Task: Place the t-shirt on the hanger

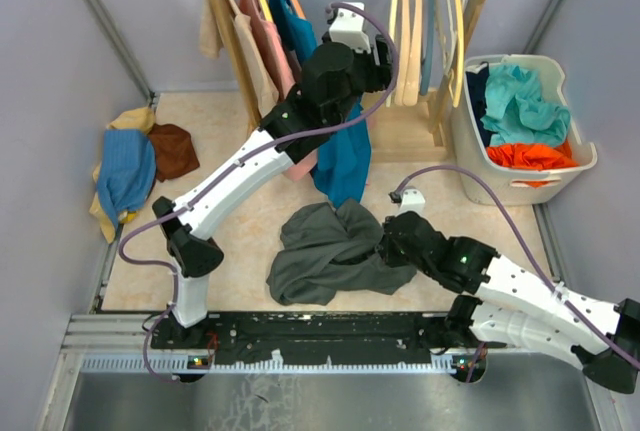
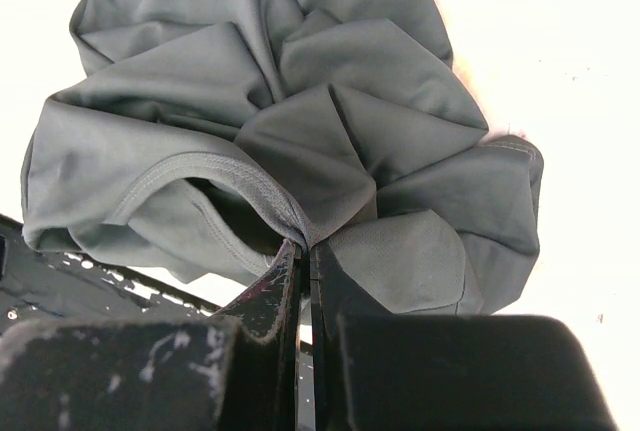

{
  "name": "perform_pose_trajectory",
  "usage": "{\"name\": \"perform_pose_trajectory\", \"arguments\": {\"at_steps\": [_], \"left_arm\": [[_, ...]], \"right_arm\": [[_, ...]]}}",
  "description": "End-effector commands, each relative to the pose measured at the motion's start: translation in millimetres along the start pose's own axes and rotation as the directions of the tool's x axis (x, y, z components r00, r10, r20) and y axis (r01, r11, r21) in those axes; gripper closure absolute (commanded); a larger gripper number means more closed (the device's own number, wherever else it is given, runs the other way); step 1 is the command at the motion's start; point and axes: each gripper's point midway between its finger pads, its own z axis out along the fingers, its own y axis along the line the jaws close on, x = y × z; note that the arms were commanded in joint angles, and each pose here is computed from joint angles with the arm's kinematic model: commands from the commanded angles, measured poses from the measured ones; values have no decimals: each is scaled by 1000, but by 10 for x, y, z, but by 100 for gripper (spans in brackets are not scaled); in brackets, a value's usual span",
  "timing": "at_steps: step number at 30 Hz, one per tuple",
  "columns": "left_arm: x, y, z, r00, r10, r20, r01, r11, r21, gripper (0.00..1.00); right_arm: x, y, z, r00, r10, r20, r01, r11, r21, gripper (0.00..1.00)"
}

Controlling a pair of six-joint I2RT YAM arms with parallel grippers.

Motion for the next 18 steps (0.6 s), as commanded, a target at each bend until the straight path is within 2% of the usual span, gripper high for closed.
{"name": "perform_pose_trajectory", "arguments": {"at_steps": [1, 11, 18], "left_arm": [[-168, 23, 58, 998, -9, 62, 10, 1000, -21, 27], [-152, 192, 162, 996, 36, 83, -27, 994, -101, 27], [-203, 205, 228, 993, 41, 111, -30, 995, -100, 30]], "right_arm": [[-78, 10, -22, 999, 22, 41, -22, 1000, -10, 100], [-104, 21, -36, 999, 19, 51, -18, 1000, -19, 100], [-82, 12, -14, 999, 13, 47, -13, 1000, -17, 100]]}}
